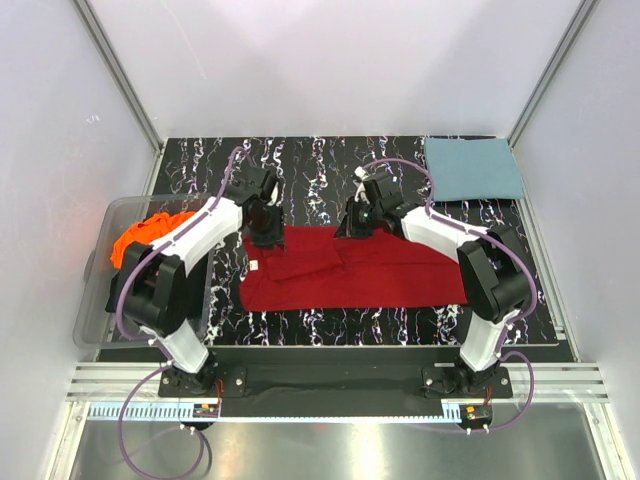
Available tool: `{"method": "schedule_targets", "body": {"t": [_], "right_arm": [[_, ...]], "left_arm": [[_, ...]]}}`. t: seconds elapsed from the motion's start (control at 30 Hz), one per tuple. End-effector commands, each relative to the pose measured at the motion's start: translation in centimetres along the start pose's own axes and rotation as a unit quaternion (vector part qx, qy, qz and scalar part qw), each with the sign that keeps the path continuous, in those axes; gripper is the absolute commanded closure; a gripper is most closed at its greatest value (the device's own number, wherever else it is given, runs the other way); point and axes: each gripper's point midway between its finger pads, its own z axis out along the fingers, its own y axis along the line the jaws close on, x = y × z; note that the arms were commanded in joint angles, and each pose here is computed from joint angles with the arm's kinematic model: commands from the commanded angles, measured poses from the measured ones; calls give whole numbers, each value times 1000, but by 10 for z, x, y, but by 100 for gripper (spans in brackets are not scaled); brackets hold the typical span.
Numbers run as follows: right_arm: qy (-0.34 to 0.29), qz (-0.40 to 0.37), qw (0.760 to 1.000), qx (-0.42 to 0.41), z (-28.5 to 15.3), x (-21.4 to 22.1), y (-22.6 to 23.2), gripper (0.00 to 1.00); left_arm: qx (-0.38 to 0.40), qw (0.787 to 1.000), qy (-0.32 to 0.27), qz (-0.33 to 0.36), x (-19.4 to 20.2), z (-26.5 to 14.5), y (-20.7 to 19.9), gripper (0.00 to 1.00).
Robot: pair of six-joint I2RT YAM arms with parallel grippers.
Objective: Fold and stack the t-shirts
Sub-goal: Fold the tshirt
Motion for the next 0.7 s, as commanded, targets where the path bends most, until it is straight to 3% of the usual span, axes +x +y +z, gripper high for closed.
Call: {"method": "schedule_targets", "body": {"t": [0.0,0.2,0.5,0.67], "right_arm": [[13,22,999,-47,-12,2,33,91],[64,48,994,-81,7,27,35,92],[95,92,991,23,39,66,-44,93],[89,109,988,60,31,71,-74,94]], "left_arm": [[23,999,28,-15,9,23,-5,63],[7,999,42,-24,25,43,5,63],[-73,995,72,-13,52,73,37,64],[-100,993,70,-12,54,75,47,64]]}}
